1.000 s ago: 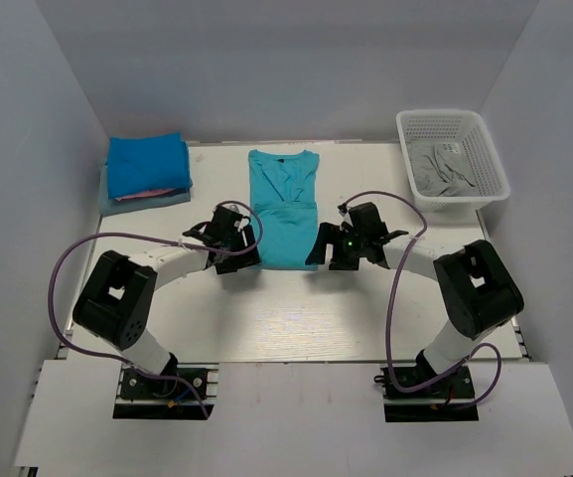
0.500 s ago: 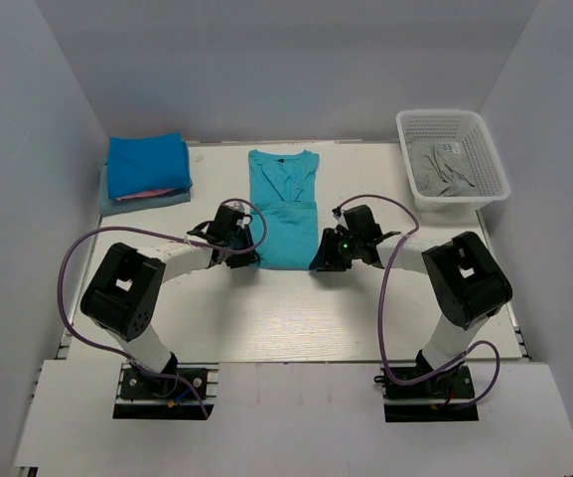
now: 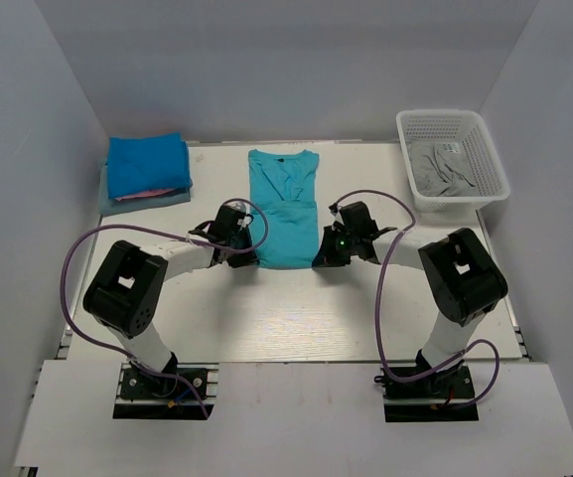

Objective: Fold and stack the t-shirts
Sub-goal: Grab one side of the 2/3 rectangular tshirt with both arms, then fold the long partially folded tshirt into a neat square

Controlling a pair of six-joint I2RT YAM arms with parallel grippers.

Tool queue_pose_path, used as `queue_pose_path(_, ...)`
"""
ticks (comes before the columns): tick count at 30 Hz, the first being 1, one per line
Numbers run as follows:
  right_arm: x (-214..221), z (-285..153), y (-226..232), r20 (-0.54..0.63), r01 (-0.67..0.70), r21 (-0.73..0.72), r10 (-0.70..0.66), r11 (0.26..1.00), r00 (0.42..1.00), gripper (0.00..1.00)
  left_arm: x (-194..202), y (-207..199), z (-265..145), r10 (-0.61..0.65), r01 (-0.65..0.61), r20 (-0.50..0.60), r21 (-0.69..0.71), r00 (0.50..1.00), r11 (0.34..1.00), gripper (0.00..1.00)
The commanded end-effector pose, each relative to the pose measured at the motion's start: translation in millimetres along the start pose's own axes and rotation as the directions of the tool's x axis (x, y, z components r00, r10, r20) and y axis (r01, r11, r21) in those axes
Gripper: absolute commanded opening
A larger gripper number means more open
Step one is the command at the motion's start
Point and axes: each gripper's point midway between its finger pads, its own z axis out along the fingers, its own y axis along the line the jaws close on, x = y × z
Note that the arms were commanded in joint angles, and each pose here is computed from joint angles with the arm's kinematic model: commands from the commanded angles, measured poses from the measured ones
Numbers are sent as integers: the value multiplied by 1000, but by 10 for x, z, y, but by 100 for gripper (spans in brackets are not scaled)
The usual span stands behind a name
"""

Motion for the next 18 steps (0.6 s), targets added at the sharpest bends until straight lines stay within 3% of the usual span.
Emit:
queue_pose_path(1,-121,-152,144,41,102,-2,-102,995,994,0,226,192,-95,18,-25,-75,-87,997,996,0)
queue_pose_path(5,169,-467,303,1,140,-44,-140,989,990,0,452,85,-424,-8,-1,-115,-77,993,997,0)
queue_pose_path(9,635,-722,525,-87,214,-124,-225,969,971,0,656,-188,-884,10,-4,-145,40,989,999,0)
queue_pose_path(18,876,-1588,1065,-5,351,-246,-364,903,932,0,691,-633,-1917,25,-2,-72,301,997,954,0)
